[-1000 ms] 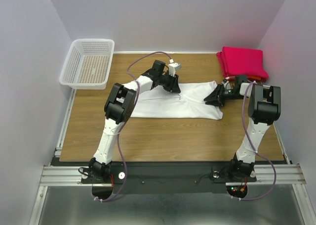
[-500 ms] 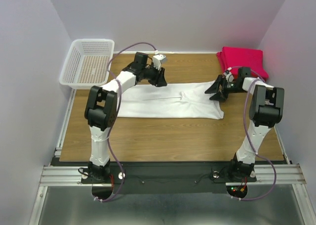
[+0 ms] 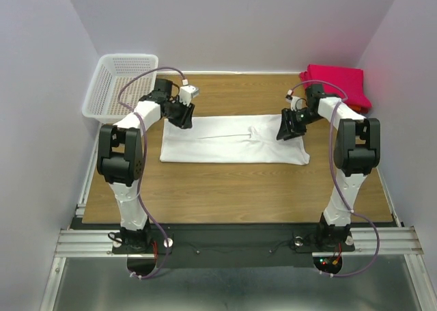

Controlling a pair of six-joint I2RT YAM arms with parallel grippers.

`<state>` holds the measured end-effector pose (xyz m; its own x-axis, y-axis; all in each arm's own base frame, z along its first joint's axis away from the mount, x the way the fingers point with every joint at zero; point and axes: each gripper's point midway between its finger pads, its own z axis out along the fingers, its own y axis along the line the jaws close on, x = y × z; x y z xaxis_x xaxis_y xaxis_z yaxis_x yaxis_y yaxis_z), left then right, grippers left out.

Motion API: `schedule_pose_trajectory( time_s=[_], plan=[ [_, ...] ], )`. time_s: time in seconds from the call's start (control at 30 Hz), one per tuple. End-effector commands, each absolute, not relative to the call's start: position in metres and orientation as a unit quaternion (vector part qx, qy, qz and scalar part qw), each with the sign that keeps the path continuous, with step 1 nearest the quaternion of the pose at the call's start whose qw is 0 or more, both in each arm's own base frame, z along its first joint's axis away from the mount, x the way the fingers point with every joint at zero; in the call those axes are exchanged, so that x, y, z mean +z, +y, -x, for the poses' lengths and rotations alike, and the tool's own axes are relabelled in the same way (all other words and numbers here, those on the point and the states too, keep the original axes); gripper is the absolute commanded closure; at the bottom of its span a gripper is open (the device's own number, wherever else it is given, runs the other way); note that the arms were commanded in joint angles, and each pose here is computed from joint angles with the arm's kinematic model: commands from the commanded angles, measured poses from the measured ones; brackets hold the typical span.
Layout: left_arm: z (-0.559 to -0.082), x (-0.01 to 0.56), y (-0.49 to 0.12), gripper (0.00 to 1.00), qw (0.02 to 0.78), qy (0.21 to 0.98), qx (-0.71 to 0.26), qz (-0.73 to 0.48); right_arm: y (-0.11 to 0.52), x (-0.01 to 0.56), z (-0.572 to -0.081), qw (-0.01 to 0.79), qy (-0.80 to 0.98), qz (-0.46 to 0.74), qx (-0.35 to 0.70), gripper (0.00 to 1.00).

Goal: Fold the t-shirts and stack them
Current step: Fold the tshirt

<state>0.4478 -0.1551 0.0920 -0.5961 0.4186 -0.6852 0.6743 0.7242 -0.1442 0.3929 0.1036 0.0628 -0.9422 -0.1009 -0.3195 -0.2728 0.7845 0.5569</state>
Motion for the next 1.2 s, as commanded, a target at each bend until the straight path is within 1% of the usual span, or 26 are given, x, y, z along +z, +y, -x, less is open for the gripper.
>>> schedule_pose_trajectory(
  time_s=[0.0, 0.13, 0.23, 0.27, 0.43, 0.47, 0.5, 0.57, 0.6, 0.67, 0.7, 0.8, 0.83, 0.9, 0.93, 0.97, 1.03, 1.07, 1.13, 1.17],
  plan=[
    [-0.422, 0.082, -0.136, 0.54, 0.296, 0.876, -0.160, -0.347, 0.077, 0.053, -0.382, 0.120, 0.955, 0.114, 0.245, 0.50],
    [-0.393, 0.047, -0.118, 0.55, 0.254, 0.891, -0.134, -0.350, 0.064, 0.034, -0.374, 0.097, 0.966, 0.118, 0.210, 0.52],
    [-0.384, 0.032, -0.107, 0.56, 0.241, 0.897, -0.111, -0.352, 0.052, 0.021, -0.370, 0.082, 0.972, 0.127, 0.178, 0.53],
    [-0.374, 0.021, -0.104, 0.56, 0.227, 0.901, -0.108, -0.354, 0.046, 0.014, -0.369, 0.074, 0.975, 0.130, 0.162, 0.53],
    [-0.341, 0.001, -0.098, 0.59, 0.188, 0.906, -0.114, -0.360, 0.038, -0.006, -0.384, 0.069, 0.978, 0.140, 0.138, 0.54],
    [-0.336, 0.002, -0.097, 0.60, 0.185, 0.906, -0.116, -0.362, 0.034, -0.004, -0.399, 0.084, 0.978, 0.143, 0.122, 0.54],
    [-0.328, 0.001, -0.098, 0.62, 0.176, 0.904, -0.122, -0.369, 0.032, -0.016, -0.406, 0.081, 0.980, 0.143, 0.116, 0.55],
    [-0.314, 0.001, -0.098, 0.64, 0.167, 0.901, -0.124, -0.379, 0.028, -0.018, -0.429, 0.098, 0.980, 0.143, 0.101, 0.55],
    [-0.306, 0.003, -0.100, 0.64, 0.161, 0.896, -0.126, -0.394, 0.037, -0.018, -0.454, 0.117, 0.976, 0.156, 0.097, 0.55],
    [-0.289, 0.004, -0.106, 0.65, 0.150, 0.887, -0.137, -0.415, 0.047, -0.018, -0.482, 0.142, 0.971, 0.165, 0.095, 0.55],
    [-0.275, 0.009, -0.115, 0.66, 0.143, 0.873, -0.142, -0.443, 0.052, -0.005, -0.512, 0.179, 0.964, 0.175, 0.093, 0.55],
    [-0.256, 0.025, -0.129, 0.66, 0.140, 0.852, -0.152, -0.482, 0.080, 0.021, -0.545, 0.231, 0.945, 0.207, 0.107, 0.55],
    [-0.254, 0.034, -0.141, 0.66, 0.149, 0.839, -0.165, -0.497, 0.087, 0.048, -0.559, 0.267, 0.933, 0.216, 0.110, 0.53],
    [-0.258, 0.056, -0.150, 0.64, 0.171, 0.832, -0.181, -0.496, 0.091, 0.077, -0.565, 0.294, 0.924, 0.216, 0.114, 0.53],
    [-0.263, 0.067, -0.155, 0.64, 0.184, 0.829, -0.189, -0.493, 0.090, 0.091, -0.565, 0.306, 0.920, 0.216, 0.113, 0.52],
    [-0.278, 0.085, -0.161, 0.64, 0.210, 0.826, -0.189, -0.489, 0.090, 0.120, -0.558, 0.324, 0.914, 0.218, 0.112, 0.52],
    [-0.299, 0.099, -0.166, 0.64, 0.238, 0.825, -0.182, -0.479, 0.094, 0.135, -0.544, 0.330, 0.909, 0.221, 0.125, 0.52],
    [-0.319, 0.108, -0.168, 0.64, 0.258, 0.825, -0.178, -0.471, 0.099, 0.144, -0.525, 0.326, 0.910, 0.215, 0.142, 0.52],
    [-0.341, 0.113, -0.170, 0.64, 0.276, 0.825, -0.163, -0.465, 0.102, 0.148, -0.512, 0.322, 0.911, 0.205, 0.157, 0.52],
    [-0.348, 0.103, -0.171, 0.64, 0.268, 0.828, -0.159, -0.466, 0.103, 0.135, -0.498, 0.299, 0.920, 0.193, 0.166, 0.52]
  ],
)
